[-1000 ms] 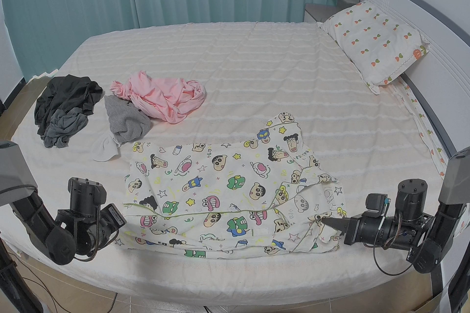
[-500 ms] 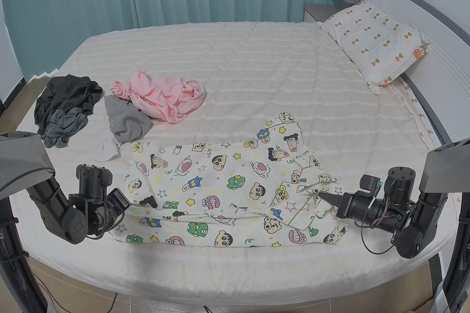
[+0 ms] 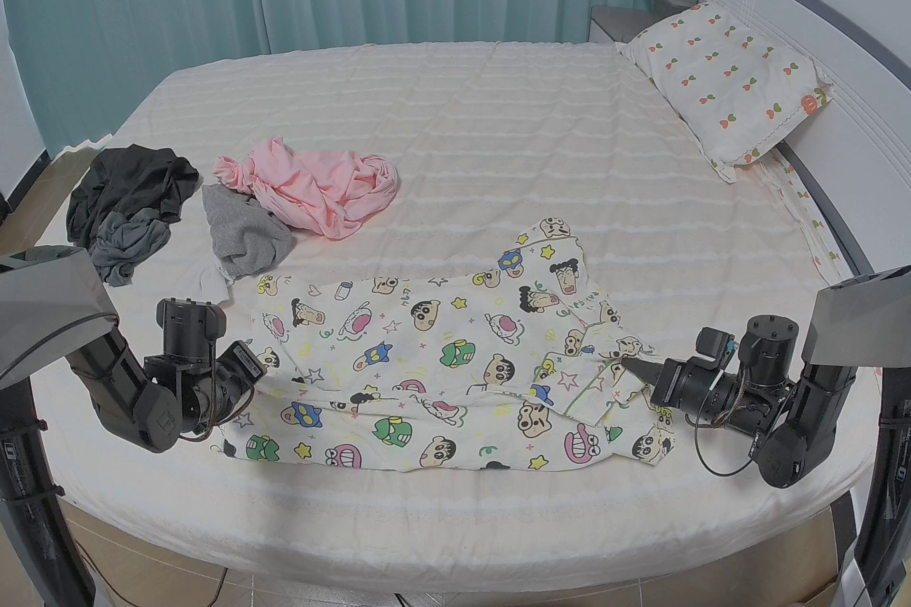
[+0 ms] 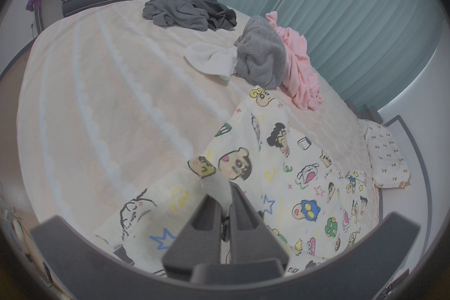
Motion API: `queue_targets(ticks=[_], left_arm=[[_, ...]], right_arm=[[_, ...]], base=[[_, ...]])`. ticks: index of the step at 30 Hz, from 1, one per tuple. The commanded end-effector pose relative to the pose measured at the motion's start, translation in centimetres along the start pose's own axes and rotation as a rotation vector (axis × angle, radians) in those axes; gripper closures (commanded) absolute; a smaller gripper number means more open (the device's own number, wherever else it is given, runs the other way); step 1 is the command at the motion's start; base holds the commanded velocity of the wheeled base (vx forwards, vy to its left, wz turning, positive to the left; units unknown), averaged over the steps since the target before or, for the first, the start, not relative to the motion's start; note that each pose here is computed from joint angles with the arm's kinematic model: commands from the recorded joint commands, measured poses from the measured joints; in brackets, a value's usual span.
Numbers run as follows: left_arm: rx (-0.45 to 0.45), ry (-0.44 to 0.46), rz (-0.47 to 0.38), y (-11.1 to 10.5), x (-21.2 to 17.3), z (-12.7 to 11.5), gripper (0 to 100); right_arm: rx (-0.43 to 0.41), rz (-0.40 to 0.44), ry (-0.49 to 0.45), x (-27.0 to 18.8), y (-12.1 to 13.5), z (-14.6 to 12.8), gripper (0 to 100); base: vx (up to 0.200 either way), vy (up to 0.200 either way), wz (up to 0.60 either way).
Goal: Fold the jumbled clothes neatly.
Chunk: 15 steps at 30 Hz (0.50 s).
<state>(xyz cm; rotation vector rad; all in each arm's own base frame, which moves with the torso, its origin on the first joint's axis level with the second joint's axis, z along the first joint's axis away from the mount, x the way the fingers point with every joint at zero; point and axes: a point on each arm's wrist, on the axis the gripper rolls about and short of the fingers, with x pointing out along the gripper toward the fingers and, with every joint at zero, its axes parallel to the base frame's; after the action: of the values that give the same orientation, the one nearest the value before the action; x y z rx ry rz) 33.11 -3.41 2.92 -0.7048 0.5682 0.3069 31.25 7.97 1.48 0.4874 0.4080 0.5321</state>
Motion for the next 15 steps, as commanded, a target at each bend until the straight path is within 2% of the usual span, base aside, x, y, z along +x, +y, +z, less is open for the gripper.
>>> queue_targets(ticks=[1,6,7,15], left_arm=[[0.002,0.005,0.004,0.0,0.6,-0.2,100],[0.001,0.013,0.016,0.3,1.1,-0.4,100],[0.001,0.014,0.017,0.3,1.1,-0.4,0],[-0.036,-0.043,-0.026,-0.5,0.2,0.8,0]], right_arm=[[-0.001,-0.002,-0.007,0.0,-0.2,0.1,100],[-0.002,0.001,-0.007,0.0,-0.1,0.1,100],[-0.002,0.001,-0.007,0.0,-0.1,0.1,100],[0.04,0.009,-0.003,0.1,0.1,0.0,100]], base=[[0.0,0.0,0.0],[0.0,0.0,0.0],[0.0,0.0,0.0],[0.0,0.0,0.0]])
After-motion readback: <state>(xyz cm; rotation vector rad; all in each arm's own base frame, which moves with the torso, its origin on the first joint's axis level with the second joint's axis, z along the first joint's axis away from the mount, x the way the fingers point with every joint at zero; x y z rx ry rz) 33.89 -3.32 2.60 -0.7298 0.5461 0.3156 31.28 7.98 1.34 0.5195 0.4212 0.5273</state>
